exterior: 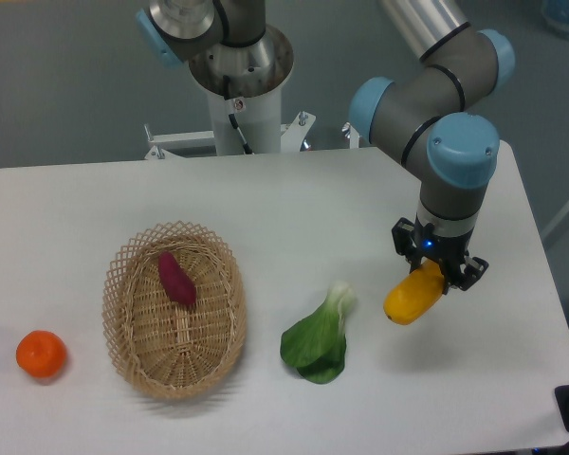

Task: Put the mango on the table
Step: 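Hold the yellow mango in the gripper above the table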

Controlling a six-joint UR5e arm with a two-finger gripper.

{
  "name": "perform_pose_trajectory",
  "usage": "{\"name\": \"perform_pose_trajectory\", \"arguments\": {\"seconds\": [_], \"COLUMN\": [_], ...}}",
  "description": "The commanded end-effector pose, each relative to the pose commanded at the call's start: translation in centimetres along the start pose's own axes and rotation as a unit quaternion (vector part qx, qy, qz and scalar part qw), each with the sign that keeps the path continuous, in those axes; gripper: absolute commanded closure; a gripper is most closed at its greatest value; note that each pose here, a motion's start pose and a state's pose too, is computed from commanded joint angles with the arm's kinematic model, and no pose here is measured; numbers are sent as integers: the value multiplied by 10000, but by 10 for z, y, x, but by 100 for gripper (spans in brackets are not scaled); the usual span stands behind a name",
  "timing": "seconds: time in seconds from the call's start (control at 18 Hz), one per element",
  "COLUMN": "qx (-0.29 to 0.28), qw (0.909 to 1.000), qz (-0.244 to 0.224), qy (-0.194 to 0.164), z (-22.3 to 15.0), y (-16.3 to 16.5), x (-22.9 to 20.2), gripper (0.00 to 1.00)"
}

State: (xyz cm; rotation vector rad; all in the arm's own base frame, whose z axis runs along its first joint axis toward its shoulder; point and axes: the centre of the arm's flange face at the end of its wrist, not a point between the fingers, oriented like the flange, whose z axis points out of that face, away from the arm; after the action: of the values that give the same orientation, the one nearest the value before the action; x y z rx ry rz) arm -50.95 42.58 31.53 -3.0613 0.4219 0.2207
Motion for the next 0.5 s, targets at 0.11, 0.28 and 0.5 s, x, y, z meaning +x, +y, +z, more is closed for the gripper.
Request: {"name": "perform_pose_trajectory", "arguments": {"seconds": [0.11,0.28,0.5], "qx": [0,-26,-34], "qw": [10000,10000,10000], "qz": [0,8,16], "qy": [0,17,24], "z": [0,4,5], "y": [0,-1,-2], "x": [0,-1,-1], "gripper": [70,69,68]}}
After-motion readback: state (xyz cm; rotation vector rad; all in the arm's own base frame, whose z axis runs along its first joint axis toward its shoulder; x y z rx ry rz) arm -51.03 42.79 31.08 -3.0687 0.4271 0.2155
